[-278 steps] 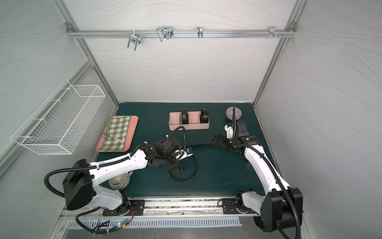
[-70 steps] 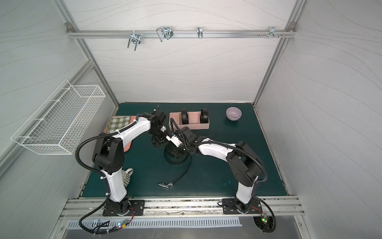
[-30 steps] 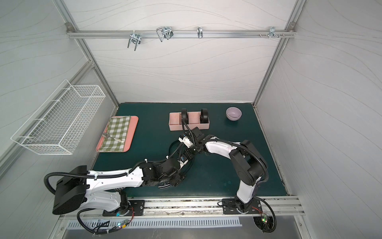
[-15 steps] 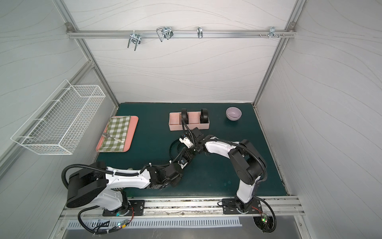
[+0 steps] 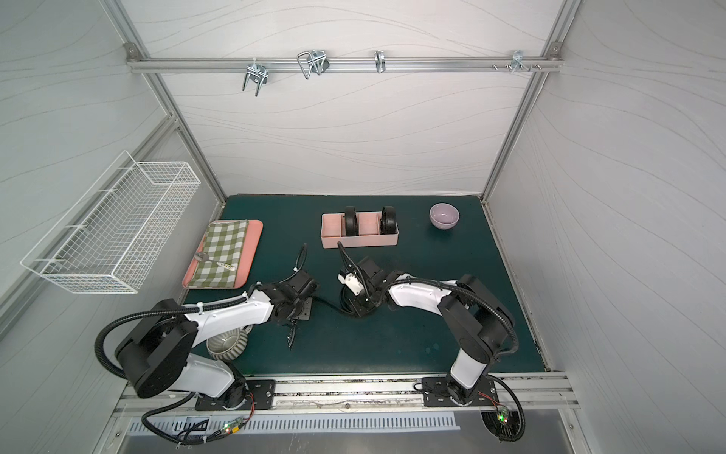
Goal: Place the belts into the storage roll
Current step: Roll the belt at the center of the board.
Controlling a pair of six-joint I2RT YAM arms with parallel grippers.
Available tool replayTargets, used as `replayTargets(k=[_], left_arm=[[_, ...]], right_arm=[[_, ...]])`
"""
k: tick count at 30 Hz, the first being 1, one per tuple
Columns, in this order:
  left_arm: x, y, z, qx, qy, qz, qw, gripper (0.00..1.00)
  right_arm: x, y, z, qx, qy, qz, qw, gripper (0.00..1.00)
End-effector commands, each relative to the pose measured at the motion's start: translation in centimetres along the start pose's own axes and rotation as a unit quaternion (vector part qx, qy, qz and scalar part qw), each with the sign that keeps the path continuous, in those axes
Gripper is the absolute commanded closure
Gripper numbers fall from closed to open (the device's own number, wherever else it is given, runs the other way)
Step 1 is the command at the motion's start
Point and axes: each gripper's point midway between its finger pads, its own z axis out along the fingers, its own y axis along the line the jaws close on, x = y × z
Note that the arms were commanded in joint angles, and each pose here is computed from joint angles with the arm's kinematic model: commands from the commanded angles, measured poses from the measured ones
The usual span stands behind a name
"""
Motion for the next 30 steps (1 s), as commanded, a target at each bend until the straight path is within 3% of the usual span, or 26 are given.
replayTargets(k=[1, 6, 9, 11, 13, 15, 18, 21, 23, 25, 27, 29, 30], left_arm=[[-3.6, 0.5, 0.6, 0.000, 0.007, -0.041, 0.999, 1.00], [-6.1, -0.2, 3.2, 0.057, 0.053, -0.107, 0.991, 1.00], [-7.5, -1.2, 4.0, 0.063, 0.059, -0.100, 0.991, 1.00], [-7.9, -1.7, 4.4, 0.068, 0.064, -0.094, 0.991, 0.81], [-8.0, -1.8, 4.6, 0.066, 0.066, -0.086, 0.992, 0.48], [-7.9, -1.4, 4.7, 0.054, 0.063, -0.078, 0.994, 0.25], [-8.4, -0.2, 4.6, 0.016, 0.049, -0.064, 0.997, 0.08], [-9.9, 1.9, 3.4, -0.075, 0.007, -0.025, 0.997, 0.02], [-11.3, 3.4, 2.0, -0.153, -0.029, 0.006, 0.988, 0.02], [-12.9, 5.1, 0.0, -0.250, -0.072, 0.041, 0.965, 0.02], [-14.2, 6.5, -1.7, -0.311, -0.101, 0.039, 0.944, 0.01], [-14.5, 7.3, -2.5, -0.322, -0.114, 0.013, 0.940, 0.01], [-14.4, 7.3, -2.2, -0.293, -0.108, -0.006, 0.950, 0.01]], right_arm=[[4.6, 2.1, 1.0, -0.009, 0.058, 0.006, 0.998, 1.00], [5.8, 5.0, 0.6, -0.024, 0.036, 0.003, 0.999, 1.00], [6.4, 6.0, 0.2, -0.034, 0.018, 0.004, 0.999, 1.00], [7.1, 6.2, 0.2, -0.034, 0.016, 0.005, 0.999, 1.00], [7.8, 6.2, 0.2, -0.031, 0.020, 0.007, 0.999, 1.00], [8.2, 6.1, 0.1, -0.023, 0.019, 0.006, 1.000, 1.00], [8.7, 5.9, 0.2, -0.017, 0.019, 0.011, 1.000, 1.00], [8.9, 5.7, 0.2, -0.013, 0.017, 0.014, 1.000, 1.00], [9.0, 5.7, 0.1, -0.010, 0.017, 0.016, 1.000, 1.00], [9.1, 5.7, 0.0, -0.009, 0.013, 0.017, 1.000, 1.00], [9.3, 5.5, -0.1, -0.007, 0.011, 0.019, 1.000, 1.00], [9.5, 5.4, -0.2, -0.004, 0.013, 0.018, 1.000, 1.00], [9.6, 5.3, -0.3, -0.003, 0.014, 0.018, 1.000, 1.00]])
